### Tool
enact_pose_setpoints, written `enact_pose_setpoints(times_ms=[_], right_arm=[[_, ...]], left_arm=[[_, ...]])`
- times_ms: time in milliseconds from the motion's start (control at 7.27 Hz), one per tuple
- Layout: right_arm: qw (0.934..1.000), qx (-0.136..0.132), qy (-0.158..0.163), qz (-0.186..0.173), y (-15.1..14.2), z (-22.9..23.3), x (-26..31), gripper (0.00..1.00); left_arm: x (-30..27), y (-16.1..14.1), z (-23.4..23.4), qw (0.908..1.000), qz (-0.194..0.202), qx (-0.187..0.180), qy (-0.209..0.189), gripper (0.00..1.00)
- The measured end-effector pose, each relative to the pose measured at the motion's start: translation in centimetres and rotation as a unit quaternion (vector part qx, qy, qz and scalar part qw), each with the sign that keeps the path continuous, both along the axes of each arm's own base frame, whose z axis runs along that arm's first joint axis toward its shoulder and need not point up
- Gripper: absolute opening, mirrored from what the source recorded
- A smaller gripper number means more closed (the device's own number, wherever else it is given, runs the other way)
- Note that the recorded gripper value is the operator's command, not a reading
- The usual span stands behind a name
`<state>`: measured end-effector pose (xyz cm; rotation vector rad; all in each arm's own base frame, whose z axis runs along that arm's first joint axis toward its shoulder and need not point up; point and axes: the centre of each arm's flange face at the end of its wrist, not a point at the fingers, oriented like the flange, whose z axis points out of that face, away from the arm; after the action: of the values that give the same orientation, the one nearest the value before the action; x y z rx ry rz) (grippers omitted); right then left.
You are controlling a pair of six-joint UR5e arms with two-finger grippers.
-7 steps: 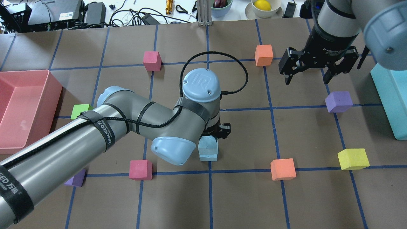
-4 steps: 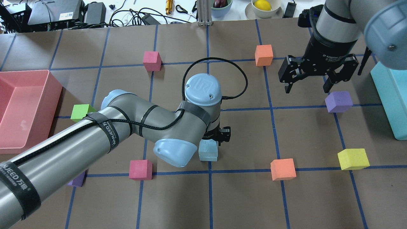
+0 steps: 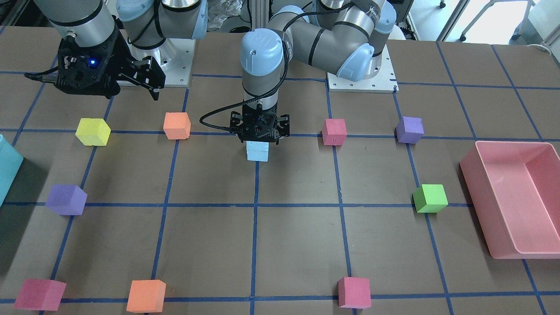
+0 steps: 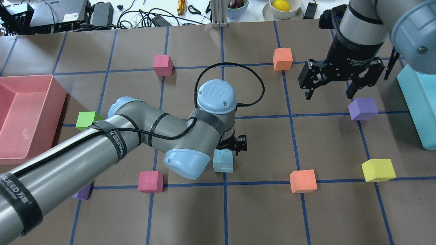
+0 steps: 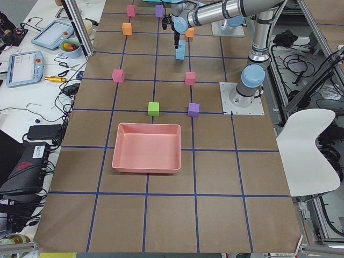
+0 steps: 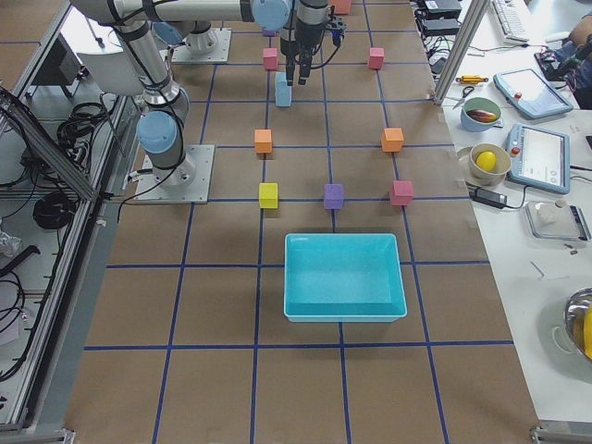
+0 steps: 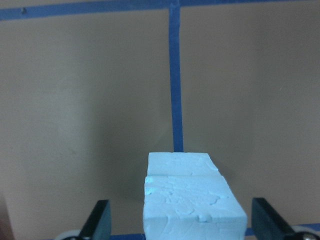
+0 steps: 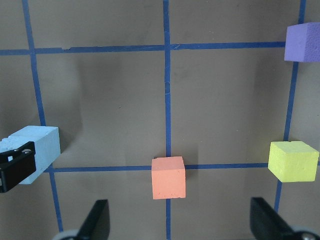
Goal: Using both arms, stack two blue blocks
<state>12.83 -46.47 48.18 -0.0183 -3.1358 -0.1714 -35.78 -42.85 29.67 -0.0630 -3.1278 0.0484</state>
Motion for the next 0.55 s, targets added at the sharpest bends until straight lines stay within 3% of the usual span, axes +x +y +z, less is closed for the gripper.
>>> enact_pose_setpoints(times_ms=[275,550], right_arm=[[1.0,0.003,-0.001,0.005,0.0,-0.3,-0.1,1.0],[0.9991,-0.005,0.0,0.043,-0.4,-0.2,-0.6,1.0]], left_arm=[[6.2,-4.6,7.6,0.9998,-0.011,-0.014,-0.006,1.0],[15.7,-7.7,14.5,0.9996,-0.021,-0.012,-0.011,1.0]])
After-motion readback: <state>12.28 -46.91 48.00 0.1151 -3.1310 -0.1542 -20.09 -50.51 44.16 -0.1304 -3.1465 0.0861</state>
